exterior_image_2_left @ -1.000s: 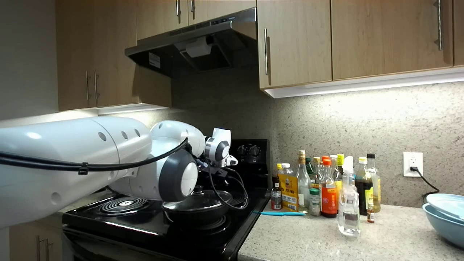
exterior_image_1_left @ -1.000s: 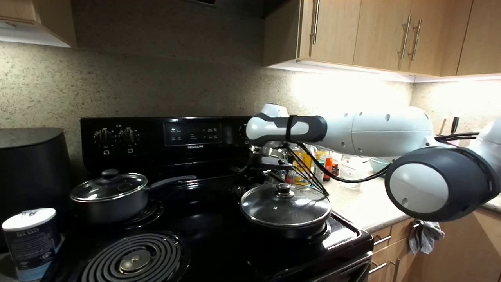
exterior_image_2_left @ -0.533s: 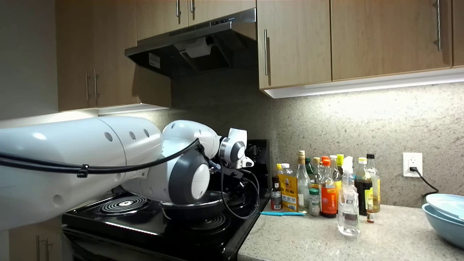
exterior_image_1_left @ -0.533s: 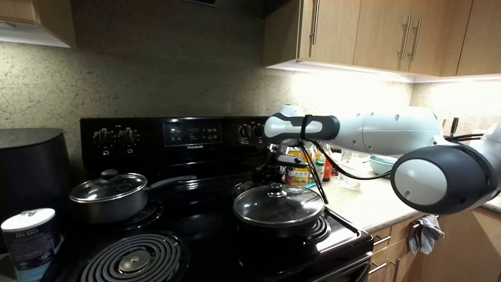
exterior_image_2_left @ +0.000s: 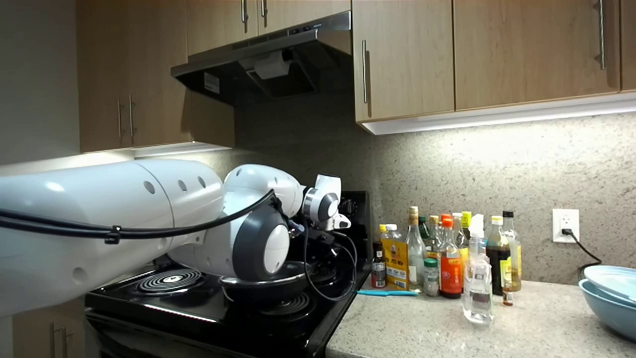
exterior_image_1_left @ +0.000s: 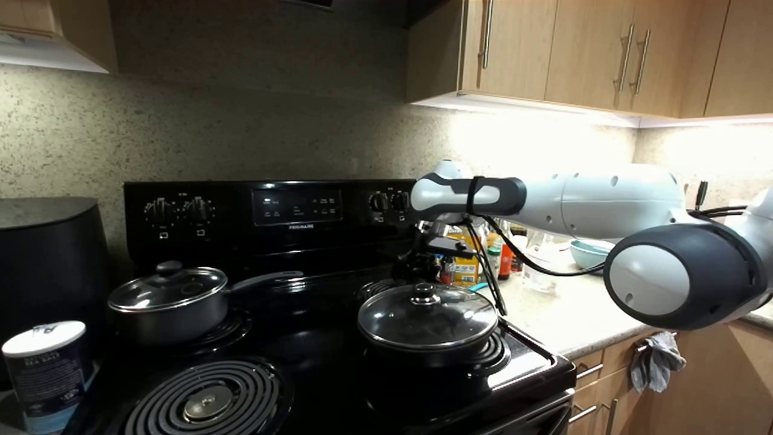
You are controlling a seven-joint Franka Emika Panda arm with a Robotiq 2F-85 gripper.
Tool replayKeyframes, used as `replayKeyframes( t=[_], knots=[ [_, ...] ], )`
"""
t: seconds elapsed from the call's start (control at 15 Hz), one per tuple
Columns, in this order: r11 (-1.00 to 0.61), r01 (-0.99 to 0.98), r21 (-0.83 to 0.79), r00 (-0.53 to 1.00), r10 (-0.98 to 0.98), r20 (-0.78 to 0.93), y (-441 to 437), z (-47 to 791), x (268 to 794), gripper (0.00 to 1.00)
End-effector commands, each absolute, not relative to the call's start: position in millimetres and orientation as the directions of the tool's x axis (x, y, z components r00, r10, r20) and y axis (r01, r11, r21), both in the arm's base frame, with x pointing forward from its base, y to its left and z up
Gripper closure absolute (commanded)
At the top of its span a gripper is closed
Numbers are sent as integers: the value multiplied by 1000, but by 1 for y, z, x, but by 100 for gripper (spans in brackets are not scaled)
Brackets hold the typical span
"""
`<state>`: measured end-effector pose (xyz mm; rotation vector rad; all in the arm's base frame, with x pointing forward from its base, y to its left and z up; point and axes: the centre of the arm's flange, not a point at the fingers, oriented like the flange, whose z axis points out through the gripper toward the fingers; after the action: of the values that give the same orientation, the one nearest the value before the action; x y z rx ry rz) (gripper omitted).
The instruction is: Move the pan forward
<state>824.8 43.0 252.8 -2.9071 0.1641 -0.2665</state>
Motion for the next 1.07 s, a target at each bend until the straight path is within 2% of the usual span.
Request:
replayKeyframes(
  t=[0.0, 0.2, 0.47, 0.53, 0.6, 0.8, 0.87, 1.0],
  knots=[
    [-958, -161, -236, 966, -202, 162, 48, 261, 800, 100],
    [-947, -225, -228, 947, -268, 176, 60, 264, 789, 100],
    [-936, -253, -246, 932, -304, 198, 78, 267, 803, 100],
    [-935, -258, -243, 931, -307, 195, 83, 267, 809, 75],
    [-943, -227, -245, 943, -275, 186, 75, 261, 827, 98],
    [-941, -232, -246, 940, -282, 190, 83, 262, 827, 79],
    [-941, -233, -245, 940, -282, 190, 83, 262, 827, 50],
    [-949, -206, -237, 947, -255, 197, 87, 263, 825, 48]
  ],
)
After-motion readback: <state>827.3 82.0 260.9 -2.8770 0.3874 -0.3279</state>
